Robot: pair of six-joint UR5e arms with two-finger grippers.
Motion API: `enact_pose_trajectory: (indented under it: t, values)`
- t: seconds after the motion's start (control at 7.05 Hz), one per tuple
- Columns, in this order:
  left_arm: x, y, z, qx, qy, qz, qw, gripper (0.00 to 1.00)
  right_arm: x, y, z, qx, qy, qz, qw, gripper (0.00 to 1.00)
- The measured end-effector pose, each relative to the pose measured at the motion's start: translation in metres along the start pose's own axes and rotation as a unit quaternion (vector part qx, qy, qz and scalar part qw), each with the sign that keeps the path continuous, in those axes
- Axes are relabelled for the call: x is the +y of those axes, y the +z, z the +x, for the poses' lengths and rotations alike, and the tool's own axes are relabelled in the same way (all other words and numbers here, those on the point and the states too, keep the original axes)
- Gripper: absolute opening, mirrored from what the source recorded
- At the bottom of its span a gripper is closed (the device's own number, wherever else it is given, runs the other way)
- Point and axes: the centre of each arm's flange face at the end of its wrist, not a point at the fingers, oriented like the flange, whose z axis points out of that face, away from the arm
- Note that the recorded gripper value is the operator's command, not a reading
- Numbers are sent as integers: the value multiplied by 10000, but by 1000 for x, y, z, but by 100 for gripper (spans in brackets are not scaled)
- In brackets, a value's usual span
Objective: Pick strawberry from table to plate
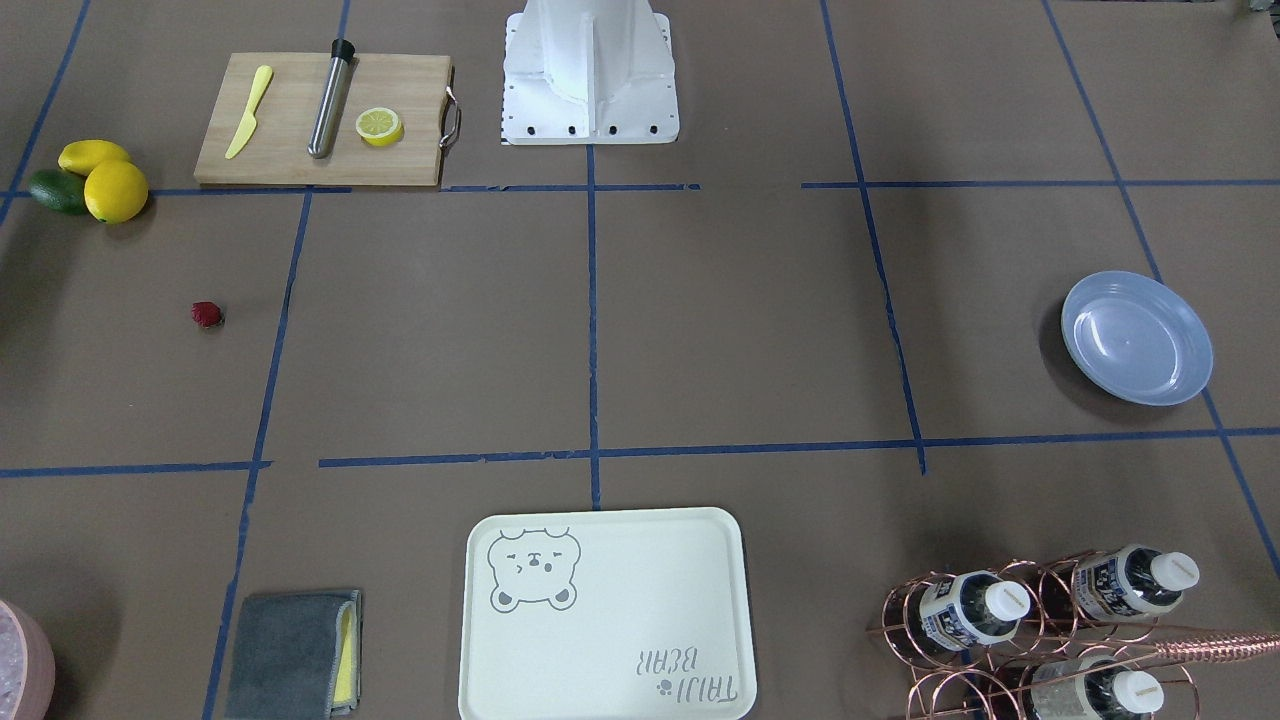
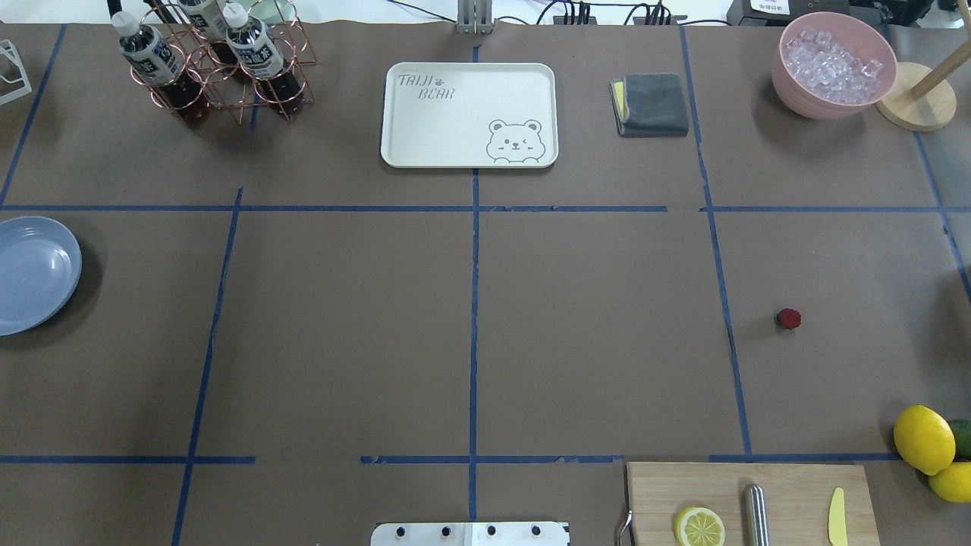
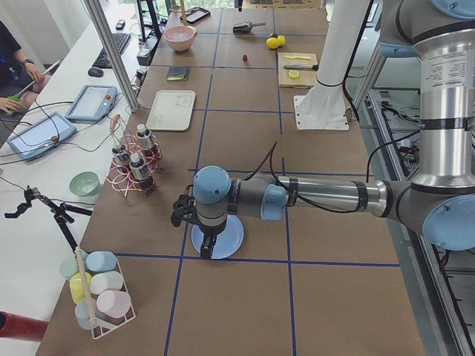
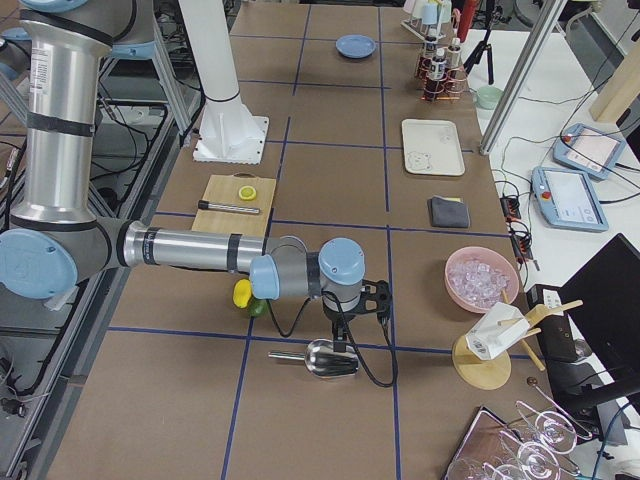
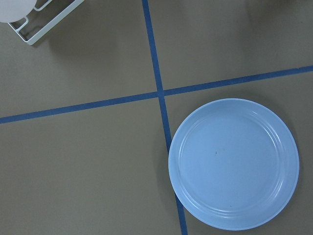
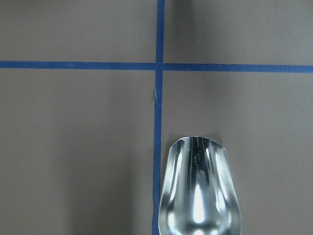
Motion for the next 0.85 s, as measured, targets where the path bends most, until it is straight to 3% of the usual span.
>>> enact_pose_trajectory:
  t: [0.71, 0.85]
  values:
    - [-1, -1, 2, -1, 27, 6, 10000, 100, -9, -15, -16, -57, -148, 170, 9997, 100]
    - [-2, 0, 4, 2, 55, -3, 10000, 100, -12, -21, -23, -107, -287, 318, 9990, 100]
